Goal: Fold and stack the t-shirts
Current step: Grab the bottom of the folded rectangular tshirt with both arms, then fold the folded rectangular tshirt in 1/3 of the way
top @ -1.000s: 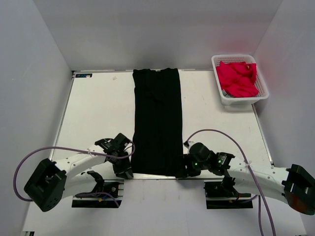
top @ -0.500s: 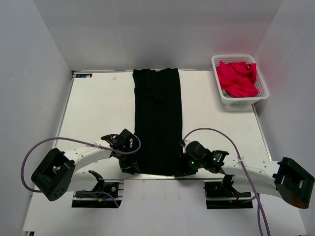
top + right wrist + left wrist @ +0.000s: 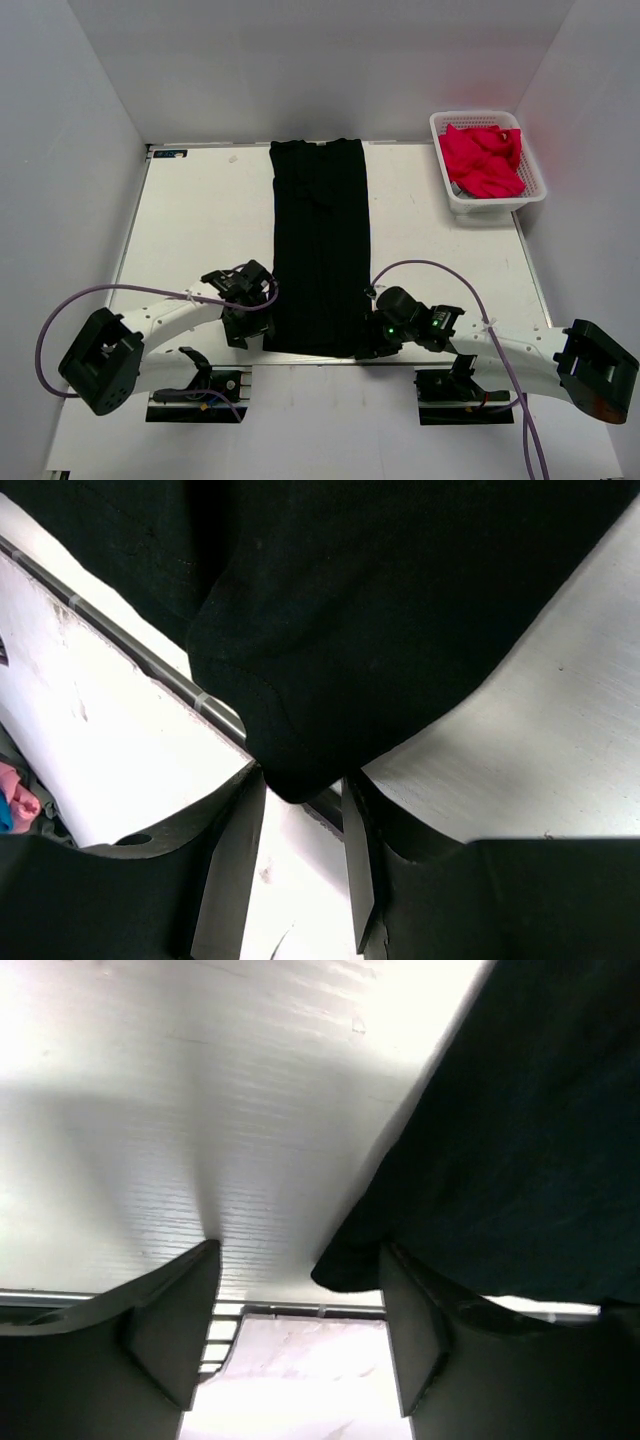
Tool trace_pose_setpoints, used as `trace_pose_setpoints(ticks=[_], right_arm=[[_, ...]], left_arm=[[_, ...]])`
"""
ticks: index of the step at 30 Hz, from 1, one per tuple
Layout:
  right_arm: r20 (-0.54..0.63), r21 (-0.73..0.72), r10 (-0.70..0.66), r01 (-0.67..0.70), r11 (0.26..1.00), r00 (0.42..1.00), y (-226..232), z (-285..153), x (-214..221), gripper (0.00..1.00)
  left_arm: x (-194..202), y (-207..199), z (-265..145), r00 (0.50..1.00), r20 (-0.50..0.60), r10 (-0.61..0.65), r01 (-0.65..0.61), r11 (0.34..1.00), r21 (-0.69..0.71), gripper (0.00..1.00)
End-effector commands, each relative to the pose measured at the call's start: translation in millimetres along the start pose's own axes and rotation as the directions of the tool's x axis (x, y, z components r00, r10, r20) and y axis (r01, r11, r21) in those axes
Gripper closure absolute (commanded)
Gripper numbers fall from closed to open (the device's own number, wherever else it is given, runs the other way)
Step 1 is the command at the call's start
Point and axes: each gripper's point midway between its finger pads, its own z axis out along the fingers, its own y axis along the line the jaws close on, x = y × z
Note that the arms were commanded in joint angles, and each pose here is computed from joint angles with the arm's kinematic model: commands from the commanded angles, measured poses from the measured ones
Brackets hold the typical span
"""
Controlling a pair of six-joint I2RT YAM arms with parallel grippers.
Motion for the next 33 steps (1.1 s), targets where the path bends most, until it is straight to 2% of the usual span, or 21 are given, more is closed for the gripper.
trace_pose_setpoints(ticks=[1,2,3,5,8,9,10,15,21,25,27,30,33], right_arm=[[-0.020,0.079,-0.017,0.018,0.997,1.000,-15.3,-1.5,4.6,0.57],[-0.016,0.080,-0.019,0.020,0.997,1.000,-16.1,-1.7,4.0,0.57],[-0.014,0.081,-0.020,0.021,0.997,1.000,-15.8,-1.8,3.4,0.57],[-0.015,0.084,-0.017,0.018,0.996,1.000,-16.9,-1.4,4.2,0.57],[-0.019,0.081,-0.001,0.003,0.997,1.000,-18.8,-0.6,7.8,0.68],[-0.016,0.075,0.001,0.001,0.997,1.000,-17.5,-0.6,7.6,0.70],[-0.018,0.068,0.001,0.000,0.998,1.000,-16.2,-0.9,7.9,0.73],[0.028,0.024,-0.045,0.044,0.999,0.999,-0.1,-7.1,-7.6,1.00],[0.176,0.057,-0.105,0.097,0.994,0.979,14.1,-19.7,-49.5,1.00],[0.289,0.157,-0.135,0.092,0.983,0.948,15.0,-27.2,-89.3,1.00],[0.379,0.208,-0.142,0.065,0.976,0.914,18.8,-38.6,-118.2,1.00],[0.460,0.329,-0.163,0.003,0.944,0.873,1.5,-47.2,-146.8,1.00],[0.552,0.360,-0.192,-0.024,0.933,0.812,9.5,-60.8,-187.1,1.00]], left_arm=[[-5.7,-18.2,7.7,1.000,0.006,0.022,-0.022,0.997,0.069,0.27],[-2.6,-21.1,12.0,1.000,-0.012,0.024,-0.023,0.996,0.086,0.30],[6.5,-15.1,21.2,0.998,-0.051,0.038,-0.034,0.997,0.075,0.39],[11.6,-16.3,26.4,0.996,-0.082,0.039,-0.032,0.996,0.084,0.50],[18.8,-9.8,31.4,0.993,-0.116,0.036,-0.029,0.998,0.060,0.82],[22.0,-11.6,30.1,0.990,-0.134,0.048,-0.038,0.996,0.075,0.95],[22.4,-13.8,28.2,0.990,-0.135,0.050,-0.038,0.995,0.089,1.00],[15.9,-31.9,10.6,0.992,-0.099,0.072,-0.053,0.982,0.181,1.00],[-17.0,-69.2,-25.4,0.995,0.035,0.093,-0.099,0.954,0.282,1.00],[-42.5,-94.2,-45.1,0.990,0.115,0.076,-0.112,0.932,0.346,1.00],[-62.3,-104.5,-53.2,0.983,0.177,0.057,-0.114,0.936,0.332,1.00],[-94.1,-112.7,-70.2,0.957,0.289,0.019,-0.106,0.951,0.289,1.00],[-128.7,-126.1,-88.5,0.916,0.399,-0.032,-0.090,0.954,0.284,1.00]])
